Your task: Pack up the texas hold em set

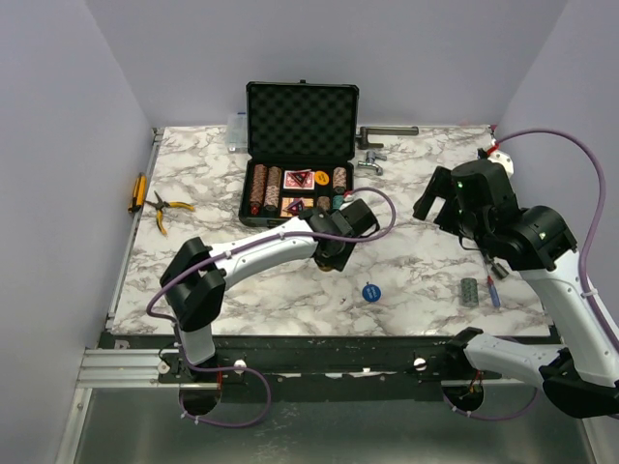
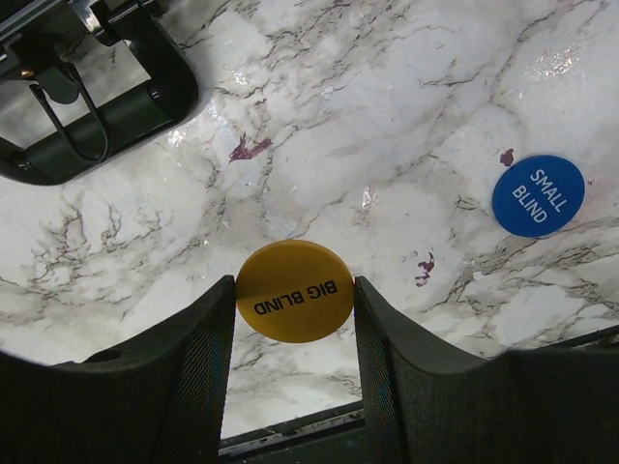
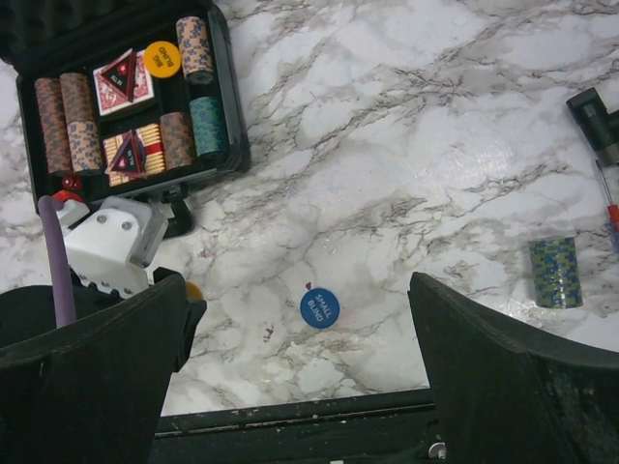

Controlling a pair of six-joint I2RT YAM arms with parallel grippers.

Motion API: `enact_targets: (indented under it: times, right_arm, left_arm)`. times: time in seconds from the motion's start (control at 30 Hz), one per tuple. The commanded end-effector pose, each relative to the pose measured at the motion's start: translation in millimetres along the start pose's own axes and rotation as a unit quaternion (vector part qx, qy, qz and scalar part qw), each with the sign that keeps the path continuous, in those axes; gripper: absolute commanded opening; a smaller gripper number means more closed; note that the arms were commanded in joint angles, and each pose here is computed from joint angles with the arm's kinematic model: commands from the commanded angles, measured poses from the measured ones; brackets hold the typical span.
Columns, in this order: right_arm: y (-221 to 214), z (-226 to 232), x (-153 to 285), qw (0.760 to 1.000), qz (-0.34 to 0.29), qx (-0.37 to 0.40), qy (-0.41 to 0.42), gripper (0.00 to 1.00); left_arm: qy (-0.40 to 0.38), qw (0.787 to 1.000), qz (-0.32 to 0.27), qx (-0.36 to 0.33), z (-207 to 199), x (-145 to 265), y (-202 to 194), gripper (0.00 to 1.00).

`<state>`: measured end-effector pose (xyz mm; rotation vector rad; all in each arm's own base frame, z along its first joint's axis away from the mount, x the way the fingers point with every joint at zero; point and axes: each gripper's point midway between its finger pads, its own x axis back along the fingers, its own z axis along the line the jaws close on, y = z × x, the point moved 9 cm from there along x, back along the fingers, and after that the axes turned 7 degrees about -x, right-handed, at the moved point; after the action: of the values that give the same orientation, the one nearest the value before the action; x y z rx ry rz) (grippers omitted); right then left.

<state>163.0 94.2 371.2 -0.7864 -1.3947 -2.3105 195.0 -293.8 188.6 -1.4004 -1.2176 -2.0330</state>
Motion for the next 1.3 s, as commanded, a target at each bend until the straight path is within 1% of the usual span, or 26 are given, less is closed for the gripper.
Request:
enact_targets:
  times: [0.0,0.4,0.7,1.07,1.27]
  right_arm:
    - [6.6,1.6,0.4,1.000,-0.030,0.000,0.002,1.00]
    - [8.0,3.7,-3.3,0.999,-0.039,0.014,0.008,1.00]
    - [-5.4,-1.0,-11.9,1.000,-0.018,0.021,0.007,1.00]
    - [-14.3,-2.9,-20.6,1.000,-0.008,0.020,0.003,1.00]
    - [-18.5,-1.2,-27.6,1.000,-0.004,0.018,0.002,1.00]
  left_arm:
    - [0.011,1.000,-0.021,0.001,14.4,26.7,10.3,0.22]
    - [0.010,0.998,-0.040,0.048,49.8,43.2,37.5,0.22]
    - [0.011,0.995,-0.051,0.085,82.6,41.5,61.5,0.22]
    - [0.011,0.994,-0.043,0.102,116.7,18.4,102.0,0.22]
    - [0.009,0.993,-0.013,0.121,136.2,-8.4,111.3,0.22]
